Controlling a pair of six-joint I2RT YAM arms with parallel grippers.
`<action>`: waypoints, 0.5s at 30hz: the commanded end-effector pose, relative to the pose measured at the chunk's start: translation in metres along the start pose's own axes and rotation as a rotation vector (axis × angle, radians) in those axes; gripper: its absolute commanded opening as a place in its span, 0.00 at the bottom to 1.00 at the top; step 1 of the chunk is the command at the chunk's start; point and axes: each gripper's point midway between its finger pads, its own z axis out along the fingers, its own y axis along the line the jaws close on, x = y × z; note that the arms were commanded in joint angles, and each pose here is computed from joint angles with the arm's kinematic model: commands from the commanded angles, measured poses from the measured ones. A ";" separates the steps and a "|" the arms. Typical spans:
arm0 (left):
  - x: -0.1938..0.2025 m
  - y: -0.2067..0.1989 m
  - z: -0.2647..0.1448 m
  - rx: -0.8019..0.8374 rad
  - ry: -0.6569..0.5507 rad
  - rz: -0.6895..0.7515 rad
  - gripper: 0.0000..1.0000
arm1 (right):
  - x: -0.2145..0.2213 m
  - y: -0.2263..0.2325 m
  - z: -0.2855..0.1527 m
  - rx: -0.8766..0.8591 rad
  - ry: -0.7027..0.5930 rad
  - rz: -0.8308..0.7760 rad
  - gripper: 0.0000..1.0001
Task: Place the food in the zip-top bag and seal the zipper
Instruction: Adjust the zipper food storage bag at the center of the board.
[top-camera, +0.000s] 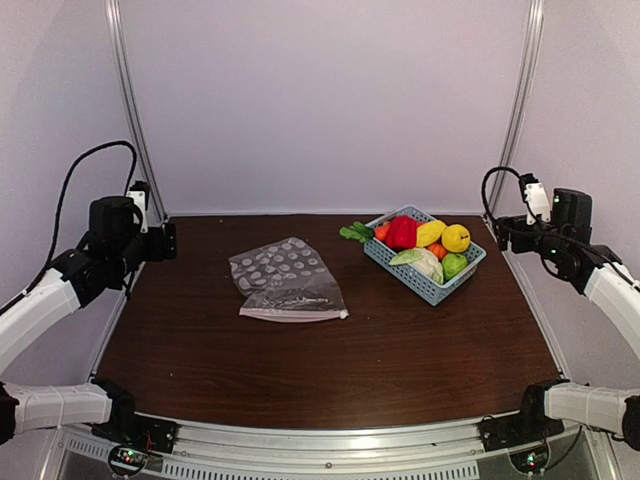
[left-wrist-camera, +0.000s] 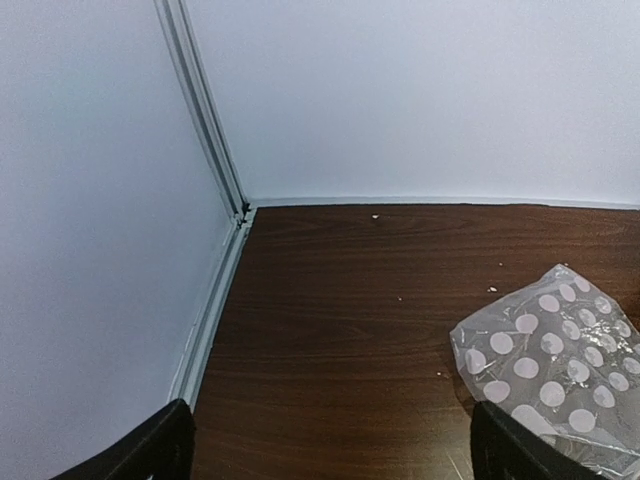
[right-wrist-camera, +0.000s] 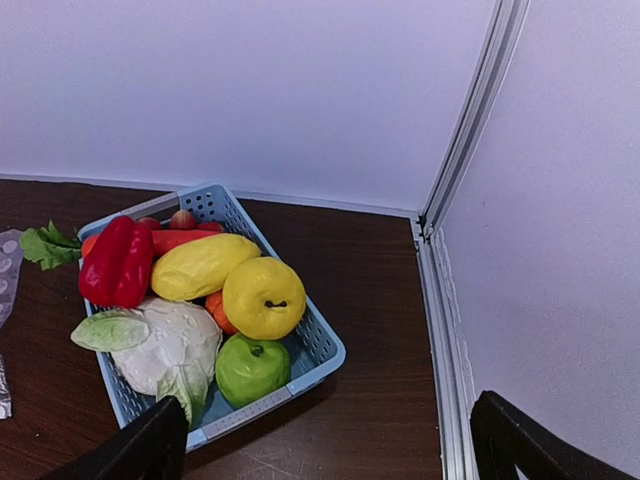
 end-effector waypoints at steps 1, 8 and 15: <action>0.018 0.012 -0.006 0.027 0.038 -0.059 0.98 | 0.026 0.001 0.004 0.015 0.024 -0.054 1.00; 0.046 -0.015 -0.003 0.198 0.089 -0.125 0.98 | 0.072 0.030 0.003 -0.139 0.089 -0.171 1.00; 0.052 -0.043 -0.005 0.298 0.107 -0.093 0.98 | 0.074 0.054 -0.001 -0.271 0.073 -0.208 1.00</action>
